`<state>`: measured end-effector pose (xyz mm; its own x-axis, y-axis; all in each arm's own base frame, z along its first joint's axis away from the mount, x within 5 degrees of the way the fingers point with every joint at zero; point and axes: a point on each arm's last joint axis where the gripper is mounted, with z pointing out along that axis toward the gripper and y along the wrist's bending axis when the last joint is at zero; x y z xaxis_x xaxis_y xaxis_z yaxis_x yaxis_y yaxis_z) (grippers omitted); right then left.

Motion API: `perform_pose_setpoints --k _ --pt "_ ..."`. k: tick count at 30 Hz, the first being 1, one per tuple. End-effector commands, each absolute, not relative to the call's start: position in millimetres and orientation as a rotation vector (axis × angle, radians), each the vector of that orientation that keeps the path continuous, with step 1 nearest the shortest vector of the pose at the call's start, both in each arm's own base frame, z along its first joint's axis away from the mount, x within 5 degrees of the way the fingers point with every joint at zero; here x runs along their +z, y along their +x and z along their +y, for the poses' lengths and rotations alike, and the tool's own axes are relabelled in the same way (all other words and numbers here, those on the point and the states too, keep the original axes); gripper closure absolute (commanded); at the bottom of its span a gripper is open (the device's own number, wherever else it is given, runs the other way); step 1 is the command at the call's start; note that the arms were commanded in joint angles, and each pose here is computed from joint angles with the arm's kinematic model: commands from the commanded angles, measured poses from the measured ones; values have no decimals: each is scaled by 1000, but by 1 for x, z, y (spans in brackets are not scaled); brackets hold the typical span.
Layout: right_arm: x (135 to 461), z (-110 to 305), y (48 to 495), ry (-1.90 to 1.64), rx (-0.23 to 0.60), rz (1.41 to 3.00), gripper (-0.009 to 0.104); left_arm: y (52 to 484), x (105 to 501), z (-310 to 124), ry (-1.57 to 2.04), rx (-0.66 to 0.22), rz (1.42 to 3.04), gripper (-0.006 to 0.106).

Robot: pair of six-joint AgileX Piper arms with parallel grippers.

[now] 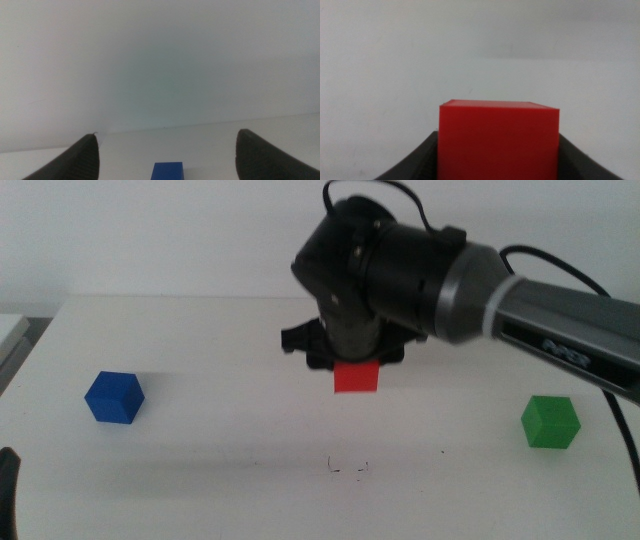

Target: Stack red cubes first, then green, then blue cubes in a specific spot.

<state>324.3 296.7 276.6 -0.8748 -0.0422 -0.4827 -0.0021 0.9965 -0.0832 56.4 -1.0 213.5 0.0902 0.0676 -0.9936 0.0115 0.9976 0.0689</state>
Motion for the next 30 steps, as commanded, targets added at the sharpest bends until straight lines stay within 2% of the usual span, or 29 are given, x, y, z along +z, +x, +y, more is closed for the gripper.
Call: perform_pose_setpoints --k 1,3,6,9,12,22,30 --pt "273 297 311 -12 -78 2616 98 56 215 -1 61 35 1467 8" --pt "259 300 303 -56 -65 2598 98 56 215 -1 61 35 1467 8" --pt "238 304 296 -78 8 2612 98 56 215 -1 61 35 1467 8" --pt "222 303 293 -75 43 2622 98 56 215 -1 61 35 1467 8" --pt "211 300 294 -32 -6 2629 98 56 215 -1 61 35 1467 8" --pt "186 304 296 -18 -51 2673 98 56 215 -1 61 35 1467 8" --pt "179 304 296 -20 -69 2683 98 56 215 -1 61 35 1467 8"
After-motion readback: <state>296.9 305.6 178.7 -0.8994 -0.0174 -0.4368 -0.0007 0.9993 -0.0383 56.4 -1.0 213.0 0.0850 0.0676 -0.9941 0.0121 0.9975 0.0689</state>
